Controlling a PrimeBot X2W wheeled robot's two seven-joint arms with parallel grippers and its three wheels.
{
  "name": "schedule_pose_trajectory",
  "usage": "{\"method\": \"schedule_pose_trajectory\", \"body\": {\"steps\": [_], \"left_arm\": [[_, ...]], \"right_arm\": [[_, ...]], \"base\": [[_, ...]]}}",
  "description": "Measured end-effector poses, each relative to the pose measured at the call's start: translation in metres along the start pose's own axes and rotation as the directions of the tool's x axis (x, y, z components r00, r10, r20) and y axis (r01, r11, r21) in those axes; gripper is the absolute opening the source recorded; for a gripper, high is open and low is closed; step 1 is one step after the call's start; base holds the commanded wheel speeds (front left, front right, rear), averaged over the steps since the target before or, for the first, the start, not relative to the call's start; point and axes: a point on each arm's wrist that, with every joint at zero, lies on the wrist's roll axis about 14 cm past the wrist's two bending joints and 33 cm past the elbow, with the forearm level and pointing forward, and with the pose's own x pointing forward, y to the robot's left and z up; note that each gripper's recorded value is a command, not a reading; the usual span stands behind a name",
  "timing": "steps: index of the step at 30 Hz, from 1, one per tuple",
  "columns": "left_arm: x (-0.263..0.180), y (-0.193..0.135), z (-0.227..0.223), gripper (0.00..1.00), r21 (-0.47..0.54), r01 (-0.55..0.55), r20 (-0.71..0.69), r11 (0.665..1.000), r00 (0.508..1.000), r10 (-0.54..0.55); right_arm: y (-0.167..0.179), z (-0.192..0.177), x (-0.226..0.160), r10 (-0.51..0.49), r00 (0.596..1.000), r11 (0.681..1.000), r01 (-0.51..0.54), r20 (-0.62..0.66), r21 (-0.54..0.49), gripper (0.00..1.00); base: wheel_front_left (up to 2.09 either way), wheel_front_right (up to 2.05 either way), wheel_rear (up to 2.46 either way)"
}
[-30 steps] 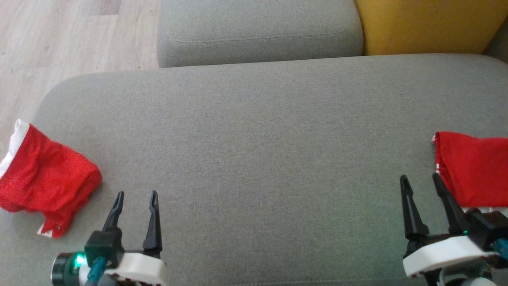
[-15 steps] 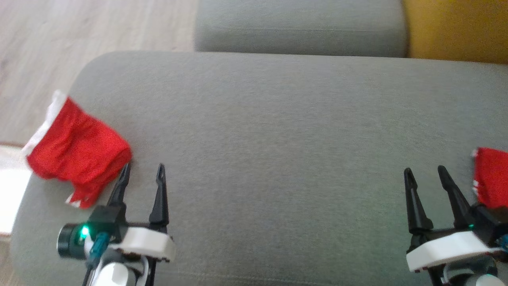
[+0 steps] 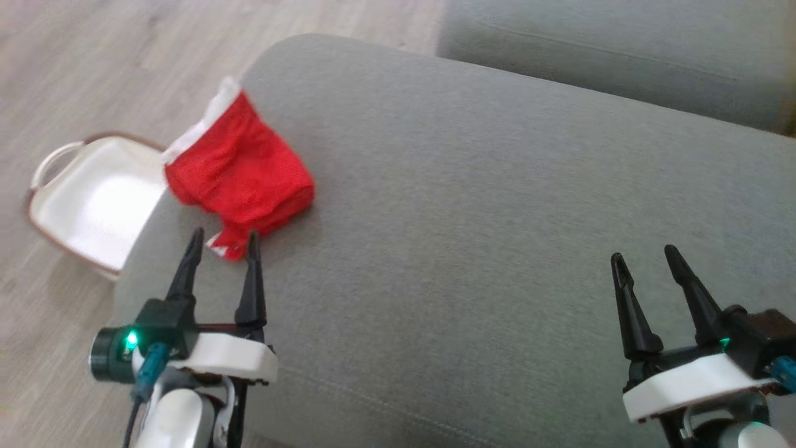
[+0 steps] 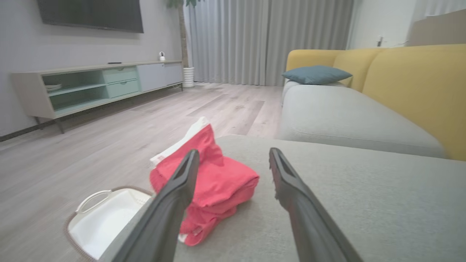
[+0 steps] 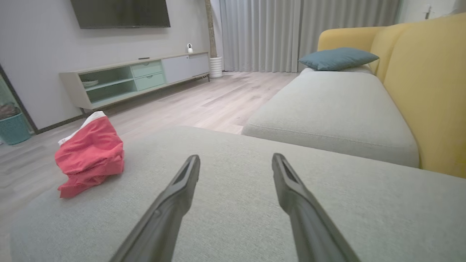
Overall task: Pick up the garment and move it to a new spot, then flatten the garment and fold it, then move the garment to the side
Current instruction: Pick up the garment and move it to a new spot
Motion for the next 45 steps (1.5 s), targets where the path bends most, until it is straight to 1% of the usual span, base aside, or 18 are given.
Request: {"method": "schedule_pose_trajectory", "body": {"steps": [4, 8, 11, 14, 18, 22, 25, 31, 34, 37, 38, 39, 40, 45], "left_arm": [[-0.007, 0.023, 0.0, 1.0, 0.013, -0.067, -0.006, 0.998, 0.998, 0.067], [-0.007, 0.032, -0.005, 1.0, 0.037, -0.101, -0.025, 0.994, 0.994, 0.102], [-0.001, 0.033, -0.013, 1.0, 0.045, -0.102, -0.051, 0.994, 0.993, 0.104], [0.017, 0.029, -0.019, 1.0, 0.048, -0.094, -0.068, 0.994, 0.993, 0.097], [0.053, 0.025, -0.035, 1.0, 0.062, -0.071, -0.11, 0.996, 0.991, 0.078], [0.082, 0.023, -0.07, 1.0, 0.062, -0.066, -0.21, 0.996, 0.975, 0.078], [0.093, 0.018, -0.105, 1.0, 0.061, -0.051, -0.313, 0.997, 0.947, 0.068], [0.094, 0.012, -0.17, 1.0, 0.047, -0.041, -0.511, 0.998, 0.858, 0.059], [0.092, 0.01, -0.189, 1.0, 0.037, -0.027, -0.582, 0.999, 0.812, 0.044], [0.093, 0.01, -0.197, 1.0, 0.017, -0.032, -0.634, 0.999, 0.773, 0.036], [0.095, 0.01, -0.197, 0.8, 0.01, -0.032, -0.639, 0.999, 0.768, 0.032], [0.095, 0.011, -0.196, 0.12, 0.008, -0.031, -0.64, 1.0, 0.768, 0.028], [0.095, 0.011, -0.195, 0.0, 0.006, -0.029, -0.637, 1.0, 0.77, 0.026], [0.1, 0.016, -0.175, 0.0, 0.017, -0.035, -0.571, 0.999, 0.82, 0.038]], "right_arm": [[0.013, 0.0, 0.012, 0.054, 0.999, 0.998, -0.054, -0.007, -0.01, 1.0], [0.016, 0.002, 0.025, 0.081, 0.997, 0.996, -0.081, -0.006, -0.022, 1.0], [0.013, 0.0, 0.032, 0.089, 0.996, 0.996, -0.089, -0.017, -0.022, 1.0], [0.004, -0.002, 0.039, 0.089, 0.996, 0.995, -0.09, -0.029, -0.036, 1.0], [-0.011, -0.01, 0.05, 0.078, 0.995, 0.996, -0.081, -0.055, -0.043, 1.0], [-0.036, -0.023, 0.057, 0.037, 0.995, 0.998, -0.041, -0.09, -0.046, 1.0], [-0.053, -0.033, 0.059, 0.01, 0.994, 0.999, -0.016, -0.113, -0.052, 1.0], [-0.08, -0.046, 0.054, -0.058, 0.988, 0.998, 0.053, -0.142, -0.041, 1.0], [-0.091, -0.048, 0.05, -0.093, 0.985, 0.995, 0.088, -0.143, -0.04, 1.0], [-0.095, -0.049, 0.047, -0.108, 0.984, 0.994, 0.104, -0.144, -0.038, 1.0], [-0.095, -0.049, 0.046, -0.11, 0.983, 0.994, 0.106, -0.144, -0.037, 1.0], [-0.095, -0.048, 0.045, -0.112, 0.983, 0.994, 0.107, -0.143, -0.038, 1.0], [-0.095, -0.046, 0.045, -0.113, 0.984, 0.993, 0.108, -0.137, -0.039, 1.0], [-0.089, -0.032, 0.043, -0.115, 0.99, 0.993, 0.113, -0.088, -0.026, 1.0]], "base": [[0.0, 0.0, 0.0], [0.0, 0.0, 0.0], [0.0, 0.0, 0.0], [0.0, 0.0, 0.0], [0.0, 0.0, 0.0], [0.0, 0.0, 0.0], [0.0, 0.0, 0.0], [0.0, 0.0, 0.0], [0.0, 0.0, 0.0], [0.0, 0.0, 0.0], [0.0, 0.0, 0.0], [0.0, 0.0, 0.0], [0.0, 0.0, 0.0], [0.0, 0.0, 0.0]]}}
